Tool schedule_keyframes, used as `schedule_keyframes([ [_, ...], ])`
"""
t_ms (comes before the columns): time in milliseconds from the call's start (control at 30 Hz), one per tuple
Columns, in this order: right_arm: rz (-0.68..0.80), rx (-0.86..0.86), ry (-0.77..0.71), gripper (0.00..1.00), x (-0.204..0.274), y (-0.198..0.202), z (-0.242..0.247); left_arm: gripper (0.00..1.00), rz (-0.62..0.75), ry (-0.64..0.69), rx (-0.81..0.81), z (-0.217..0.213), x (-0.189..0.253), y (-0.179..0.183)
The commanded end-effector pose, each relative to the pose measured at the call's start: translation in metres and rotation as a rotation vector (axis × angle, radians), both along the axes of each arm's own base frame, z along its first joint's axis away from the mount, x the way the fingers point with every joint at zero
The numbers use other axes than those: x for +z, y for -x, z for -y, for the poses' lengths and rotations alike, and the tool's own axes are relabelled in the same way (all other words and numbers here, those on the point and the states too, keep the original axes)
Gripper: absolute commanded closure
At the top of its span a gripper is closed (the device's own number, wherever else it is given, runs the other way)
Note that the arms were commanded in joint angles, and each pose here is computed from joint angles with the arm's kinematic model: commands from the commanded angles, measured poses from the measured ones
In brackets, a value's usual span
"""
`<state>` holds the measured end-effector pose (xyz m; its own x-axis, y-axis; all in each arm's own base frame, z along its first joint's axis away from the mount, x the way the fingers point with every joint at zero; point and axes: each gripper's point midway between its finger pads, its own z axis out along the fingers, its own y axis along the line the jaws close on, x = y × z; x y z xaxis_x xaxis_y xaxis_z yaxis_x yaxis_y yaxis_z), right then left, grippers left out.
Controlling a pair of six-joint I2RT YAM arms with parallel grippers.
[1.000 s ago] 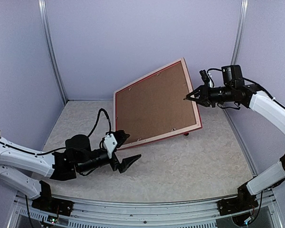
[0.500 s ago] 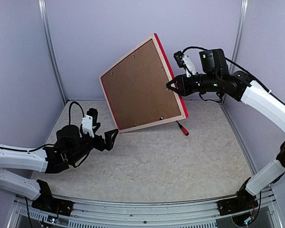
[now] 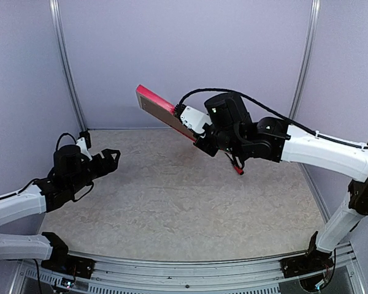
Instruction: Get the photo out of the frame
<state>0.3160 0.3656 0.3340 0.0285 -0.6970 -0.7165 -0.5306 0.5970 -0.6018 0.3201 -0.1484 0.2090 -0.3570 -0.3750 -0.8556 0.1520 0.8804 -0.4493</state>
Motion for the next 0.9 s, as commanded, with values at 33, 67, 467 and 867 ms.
schedule_keyframes([
  [33,0.171,-0.028,0.111,1.0,0.004,0.01,-0.012,0.1,-0.16,0.173,0.083,-0.032,-0.006,0.007],
  [67,0.17,-0.008,0.143,1.0,-0.007,0.016,-0.019,0.1,-0.187,0.192,0.103,-0.039,-0.009,0.008],
  [467,0.11,0.131,0.4,1.0,-0.113,0.055,-0.067,0.11,-0.336,0.396,0.087,-0.04,0.007,0.017],
  [867,0.097,0.158,0.458,1.0,-0.151,0.061,-0.081,0.18,-0.633,0.621,0.08,-0.011,-0.044,0.026],
])
